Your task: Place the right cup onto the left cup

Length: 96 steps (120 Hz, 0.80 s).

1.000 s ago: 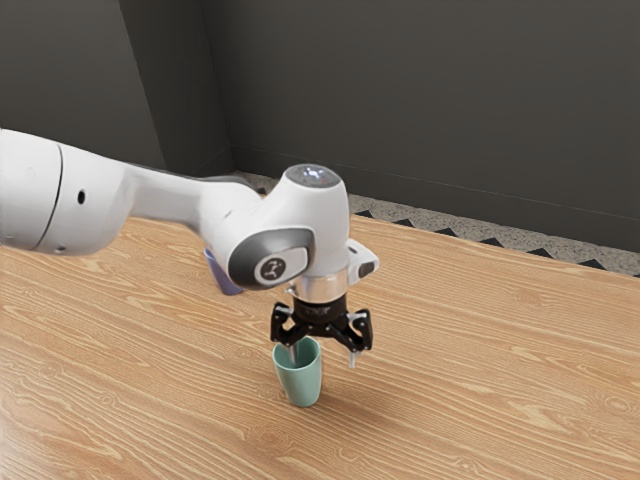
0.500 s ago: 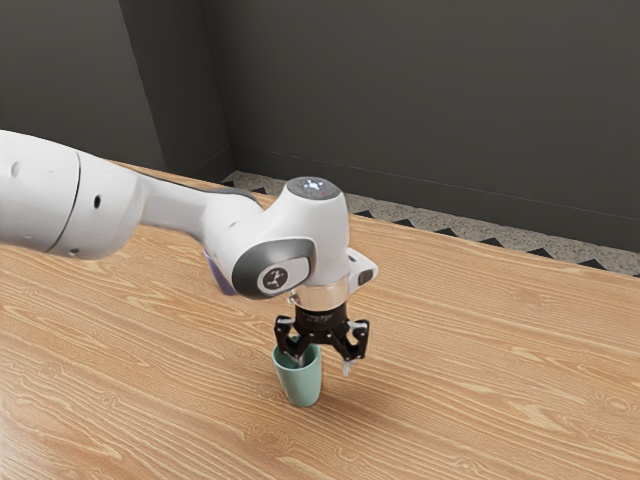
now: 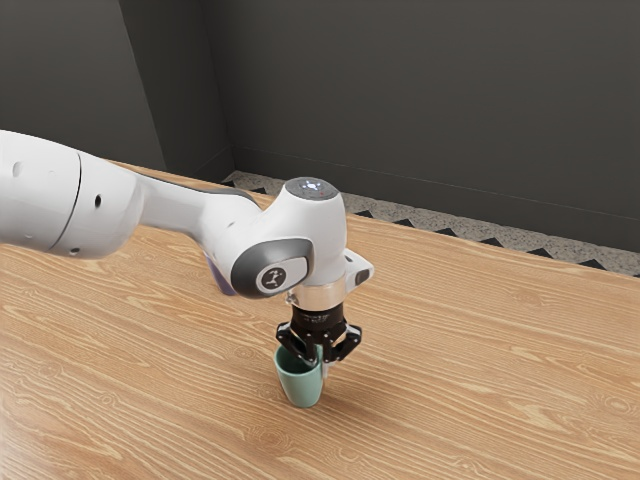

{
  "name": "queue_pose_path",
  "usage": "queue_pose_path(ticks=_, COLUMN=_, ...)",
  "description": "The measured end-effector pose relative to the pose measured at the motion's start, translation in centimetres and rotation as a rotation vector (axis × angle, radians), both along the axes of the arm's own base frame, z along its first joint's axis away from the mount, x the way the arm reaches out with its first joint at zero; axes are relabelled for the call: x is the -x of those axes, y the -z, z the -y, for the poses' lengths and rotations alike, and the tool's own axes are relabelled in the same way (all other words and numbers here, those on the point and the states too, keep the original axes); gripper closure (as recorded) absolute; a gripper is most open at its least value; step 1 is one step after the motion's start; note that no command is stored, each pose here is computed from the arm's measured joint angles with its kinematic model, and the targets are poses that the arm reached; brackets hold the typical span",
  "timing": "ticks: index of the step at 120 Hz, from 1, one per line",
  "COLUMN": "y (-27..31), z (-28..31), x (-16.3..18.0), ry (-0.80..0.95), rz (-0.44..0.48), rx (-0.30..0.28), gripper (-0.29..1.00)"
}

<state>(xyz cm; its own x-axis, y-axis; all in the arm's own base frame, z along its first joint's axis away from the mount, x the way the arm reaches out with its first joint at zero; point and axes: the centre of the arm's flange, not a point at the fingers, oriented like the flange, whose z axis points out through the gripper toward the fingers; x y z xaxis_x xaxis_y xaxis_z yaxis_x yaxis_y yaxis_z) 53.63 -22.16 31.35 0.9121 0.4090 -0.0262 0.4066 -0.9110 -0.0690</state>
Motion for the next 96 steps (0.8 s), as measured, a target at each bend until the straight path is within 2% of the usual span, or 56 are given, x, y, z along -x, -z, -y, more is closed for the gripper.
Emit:
queue_pose_path(ticks=32, y=-0.7, z=-0.1, x=0.1, ry=-0.004, rz=0.002, rx=-0.011, gripper=0.77)
queue_pose_path(ticks=61, y=-7.0, z=-2.3, x=-0.4, ry=-0.039, rz=0.06, rx=-0.061, gripper=0.78)
queue_pose_path(ticks=96, y=-12.9, z=-11.7, x=-4.8, ry=-0.138, rz=0.076, rx=-0.095, gripper=0.78)
